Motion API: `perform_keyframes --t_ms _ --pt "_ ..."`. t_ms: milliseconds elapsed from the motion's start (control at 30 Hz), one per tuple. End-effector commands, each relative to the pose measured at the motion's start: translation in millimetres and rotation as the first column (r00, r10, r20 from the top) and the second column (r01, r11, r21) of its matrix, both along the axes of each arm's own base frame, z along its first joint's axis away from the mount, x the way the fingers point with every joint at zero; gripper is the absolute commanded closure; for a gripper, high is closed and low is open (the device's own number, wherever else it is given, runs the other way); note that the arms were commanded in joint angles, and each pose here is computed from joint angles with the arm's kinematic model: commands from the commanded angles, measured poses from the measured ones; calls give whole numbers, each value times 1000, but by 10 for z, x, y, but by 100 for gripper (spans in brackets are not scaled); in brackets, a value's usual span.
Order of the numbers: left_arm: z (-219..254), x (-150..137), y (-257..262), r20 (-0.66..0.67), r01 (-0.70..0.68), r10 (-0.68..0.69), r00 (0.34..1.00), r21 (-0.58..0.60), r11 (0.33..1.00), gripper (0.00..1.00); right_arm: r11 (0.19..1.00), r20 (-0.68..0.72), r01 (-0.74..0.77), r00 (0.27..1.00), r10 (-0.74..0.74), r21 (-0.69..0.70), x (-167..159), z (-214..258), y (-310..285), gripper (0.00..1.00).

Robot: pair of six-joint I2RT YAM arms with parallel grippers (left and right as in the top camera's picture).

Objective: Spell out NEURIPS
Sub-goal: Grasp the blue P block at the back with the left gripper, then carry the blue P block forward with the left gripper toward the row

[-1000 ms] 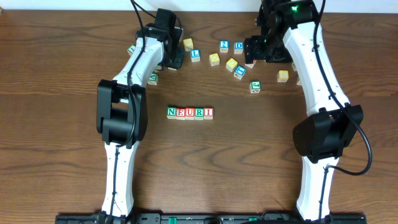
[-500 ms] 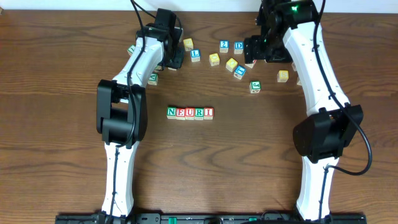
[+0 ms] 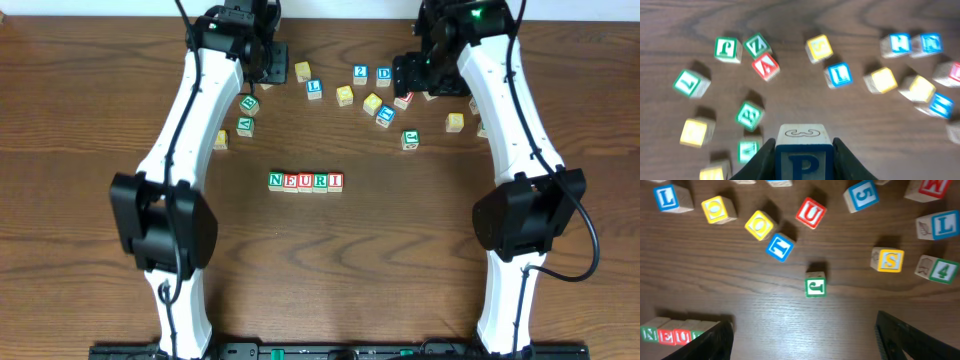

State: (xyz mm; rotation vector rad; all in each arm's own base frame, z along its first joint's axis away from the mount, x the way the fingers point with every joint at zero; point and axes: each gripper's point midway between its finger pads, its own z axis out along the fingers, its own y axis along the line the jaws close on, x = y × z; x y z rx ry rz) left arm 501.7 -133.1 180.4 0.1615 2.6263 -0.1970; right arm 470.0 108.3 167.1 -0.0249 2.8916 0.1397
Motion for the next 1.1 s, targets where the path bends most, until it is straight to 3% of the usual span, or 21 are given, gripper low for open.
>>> perform_keyframes --t_ms 0,433,600,767,1067 --pt "140 -180 -167 -11 18 -18 1000 -9 1000 73 999 9 33 999 -33 -16 31 29 -221 14" --pt "48 -908 -710 -226 -66 56 973 -36 997 73 990 -1 142 990 -142 -12 75 23 -746 14" --pt "-62 -1151 -1058 -252 -10 5 968 -19 1000 73 988 -1 157 988 -157 -12 79 23 -817 13" --pt "-259 -1327 -1220 -247 -27 40 968 57 998 73 988 -1 157 988 -157 -12 79 23 -817 13" --pt "-601 -1450 -1533 -212 10 3 977 60 998 73 988 -4 156 988 -156 -12 73 22 -816 13"
